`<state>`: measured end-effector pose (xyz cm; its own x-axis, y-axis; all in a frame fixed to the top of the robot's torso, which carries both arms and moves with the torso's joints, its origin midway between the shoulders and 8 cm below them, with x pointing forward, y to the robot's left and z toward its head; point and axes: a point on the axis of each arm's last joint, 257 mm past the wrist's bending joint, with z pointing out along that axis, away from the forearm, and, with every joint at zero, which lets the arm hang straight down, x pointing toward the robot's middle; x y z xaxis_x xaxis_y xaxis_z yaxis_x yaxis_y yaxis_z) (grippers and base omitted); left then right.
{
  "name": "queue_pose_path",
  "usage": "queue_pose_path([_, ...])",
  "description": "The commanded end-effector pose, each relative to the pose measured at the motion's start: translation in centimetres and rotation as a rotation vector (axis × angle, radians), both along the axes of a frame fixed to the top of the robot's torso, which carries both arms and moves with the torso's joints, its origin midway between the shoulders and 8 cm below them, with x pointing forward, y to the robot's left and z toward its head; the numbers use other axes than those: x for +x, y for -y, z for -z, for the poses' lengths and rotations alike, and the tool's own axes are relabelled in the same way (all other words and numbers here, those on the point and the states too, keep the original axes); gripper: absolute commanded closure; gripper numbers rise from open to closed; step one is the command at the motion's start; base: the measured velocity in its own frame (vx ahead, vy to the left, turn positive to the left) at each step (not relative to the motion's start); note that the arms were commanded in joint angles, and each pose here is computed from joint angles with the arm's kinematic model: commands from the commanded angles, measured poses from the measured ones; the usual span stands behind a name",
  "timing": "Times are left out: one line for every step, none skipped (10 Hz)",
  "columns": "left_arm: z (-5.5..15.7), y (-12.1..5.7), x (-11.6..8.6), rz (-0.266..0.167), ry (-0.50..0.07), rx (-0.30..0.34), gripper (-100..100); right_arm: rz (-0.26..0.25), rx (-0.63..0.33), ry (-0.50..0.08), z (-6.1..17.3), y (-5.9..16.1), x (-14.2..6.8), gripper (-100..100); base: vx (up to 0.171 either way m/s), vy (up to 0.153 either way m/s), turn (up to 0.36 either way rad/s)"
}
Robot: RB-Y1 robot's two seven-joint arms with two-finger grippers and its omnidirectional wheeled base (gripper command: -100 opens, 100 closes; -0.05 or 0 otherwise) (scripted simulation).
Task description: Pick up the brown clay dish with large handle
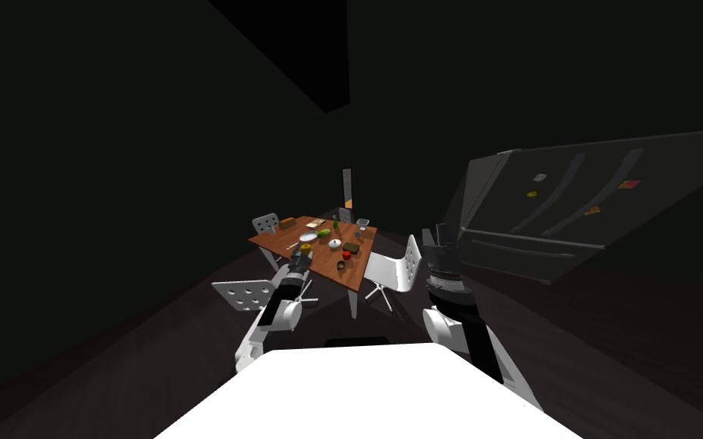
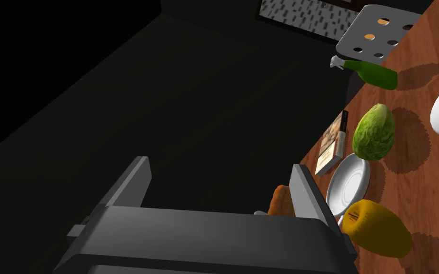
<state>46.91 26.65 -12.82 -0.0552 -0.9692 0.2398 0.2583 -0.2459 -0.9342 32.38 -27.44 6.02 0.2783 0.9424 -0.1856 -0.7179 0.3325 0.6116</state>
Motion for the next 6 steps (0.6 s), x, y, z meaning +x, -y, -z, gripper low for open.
queue_pose_path([0.8,0.2,0.9,0.008,-0.035,-0.009,-100,0.0,0.0,0.0,0.0,0.0,0.0,0,0.015,0.021,-0.045])
queue_pose_path([2.4,0.6,1.6,0.021,-0.081,-0.019,-100,0.0,0.0,0.0,0.0,0.0,0.0,0,0.016,0.017,-0.101])
queue_pose_path([3.9,1.0,2.4,0.034,-0.122,-0.029,-100,0.0,0.0,0.0,0.0,0.0,0.0,0,0.021,0.027,-0.165])
queue_pose_path([4.1,1.0,2.4,0.034,-0.132,-0.029,-100,0.0,0.0,0.0,0.0,0.0,0.0,0,0.016,0.023,-0.04])
queue_pose_path([5.8,1.5,3.1,0.047,-0.182,-0.039,-100,0.0,0.0,0.0,0.0,0.0,0.0,0,0.012,0.017,-0.066])
queue_pose_path([7.3,1.9,3.7,0.059,-0.223,-0.047,-100,0.0,0.0,0.0,0.0,0.0,0.0,0,0.013,0.025,-0.168])
